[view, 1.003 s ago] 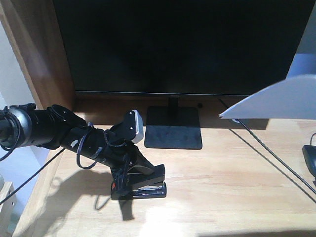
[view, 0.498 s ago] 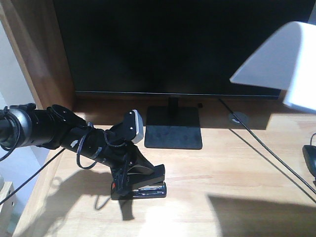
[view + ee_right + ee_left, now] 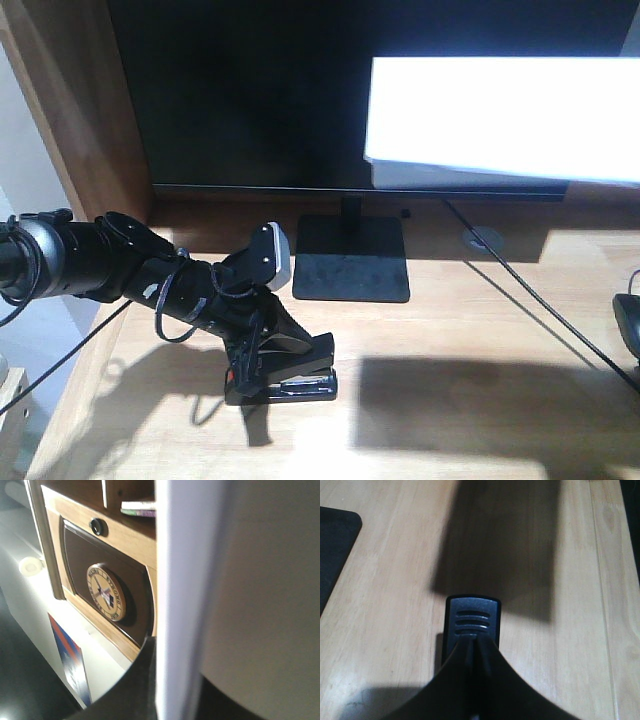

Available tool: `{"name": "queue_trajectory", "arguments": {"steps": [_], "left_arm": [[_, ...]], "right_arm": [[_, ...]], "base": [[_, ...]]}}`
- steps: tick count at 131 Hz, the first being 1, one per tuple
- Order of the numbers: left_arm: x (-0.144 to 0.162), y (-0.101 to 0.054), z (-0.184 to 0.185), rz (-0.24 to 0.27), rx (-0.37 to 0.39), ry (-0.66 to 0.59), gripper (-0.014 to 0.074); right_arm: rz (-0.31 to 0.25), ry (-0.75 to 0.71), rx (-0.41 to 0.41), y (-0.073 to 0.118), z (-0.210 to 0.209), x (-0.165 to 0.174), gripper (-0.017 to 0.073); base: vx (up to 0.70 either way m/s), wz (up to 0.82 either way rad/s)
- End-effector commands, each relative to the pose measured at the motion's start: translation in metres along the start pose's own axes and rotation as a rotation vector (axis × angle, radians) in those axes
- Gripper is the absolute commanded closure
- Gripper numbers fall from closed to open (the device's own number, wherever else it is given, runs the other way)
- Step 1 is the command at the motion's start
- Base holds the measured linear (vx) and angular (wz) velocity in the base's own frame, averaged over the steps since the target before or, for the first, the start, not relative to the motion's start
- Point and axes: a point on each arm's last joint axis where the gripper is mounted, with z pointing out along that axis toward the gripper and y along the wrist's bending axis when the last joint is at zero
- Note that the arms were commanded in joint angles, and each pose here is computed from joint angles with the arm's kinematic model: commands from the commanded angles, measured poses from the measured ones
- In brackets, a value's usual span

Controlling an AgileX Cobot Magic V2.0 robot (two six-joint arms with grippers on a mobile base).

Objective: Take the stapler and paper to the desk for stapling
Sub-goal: 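Swing the paper sheet down toward the desk with the right gripper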

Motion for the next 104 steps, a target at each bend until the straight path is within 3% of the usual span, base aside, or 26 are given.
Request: {"name": "queue_trajectory", "arguments": {"steps": [1, 18, 34, 78, 104], "left_arm": [[-0.023, -0.002, -0.013, 0.019, -0.015, -0.079, 0.0600], [-0.023, -0.002, -0.013, 0.019, -0.015, -0.079, 0.0600], [-0.023, -0.002, -0.013, 0.019, -0.015, -0.079, 0.0600], [-0.023, -0.002, -0.013, 0.019, -0.014, -0.079, 0.0600], [-0.023, -0.002, -0.013, 0.019, -0.014, -0.079, 0.0600]], "right_arm": [[-0.027, -0.037, -0.183, 0.014, 0.016, -0.005, 0.0562], [-0.049, 0.003, -0.144, -0.001, 0.023, -0.013, 0.0562], [-0.025, 0.102, -0.095, -0.015, 0.027, -0.023, 0.0562], [-0.022, 0.383, 0.136, -0.050, 0.028, -0.049, 0.0562], [0.046, 0.558, 0.279, -0.073, 0.019, -0.043, 0.0562]], "base": [[0.00, 0.00], [0.00, 0.00], [0.00, 0.00], [0.00, 0.00], [0.00, 0.00]]}}
